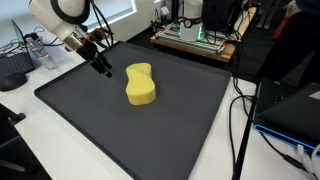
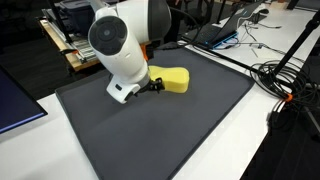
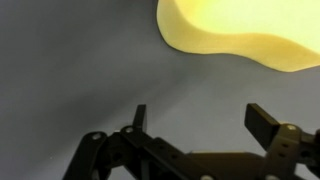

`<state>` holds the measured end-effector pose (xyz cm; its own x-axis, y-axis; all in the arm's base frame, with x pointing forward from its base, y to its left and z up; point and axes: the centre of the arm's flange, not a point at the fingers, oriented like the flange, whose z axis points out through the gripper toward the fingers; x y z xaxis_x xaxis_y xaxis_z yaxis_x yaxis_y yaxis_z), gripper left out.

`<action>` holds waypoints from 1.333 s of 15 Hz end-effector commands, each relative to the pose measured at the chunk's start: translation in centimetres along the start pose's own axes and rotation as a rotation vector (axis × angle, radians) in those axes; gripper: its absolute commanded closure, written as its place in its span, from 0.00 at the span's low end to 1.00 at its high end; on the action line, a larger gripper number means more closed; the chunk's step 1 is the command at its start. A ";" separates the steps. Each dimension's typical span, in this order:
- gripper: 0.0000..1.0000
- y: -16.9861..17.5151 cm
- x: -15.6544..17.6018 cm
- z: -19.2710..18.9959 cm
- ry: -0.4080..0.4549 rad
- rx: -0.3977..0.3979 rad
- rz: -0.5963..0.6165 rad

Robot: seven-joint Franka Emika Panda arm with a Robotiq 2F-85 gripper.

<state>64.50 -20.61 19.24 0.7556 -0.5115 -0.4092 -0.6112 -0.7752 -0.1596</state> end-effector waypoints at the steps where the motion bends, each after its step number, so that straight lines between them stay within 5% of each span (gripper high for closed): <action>1: 0.00 2.0 -0.3 -0.2 -0.033 0.088 -0.029; 10: 0.00 2.8 0.3 -0.1 -0.017 0.057 0.011; 20: 0.00 11.0 -4.6 2.5 0.005 0.229 -0.037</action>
<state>58.28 -25.44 15.78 0.7662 -0.4837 -0.4230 -0.6184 -0.7338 -0.2811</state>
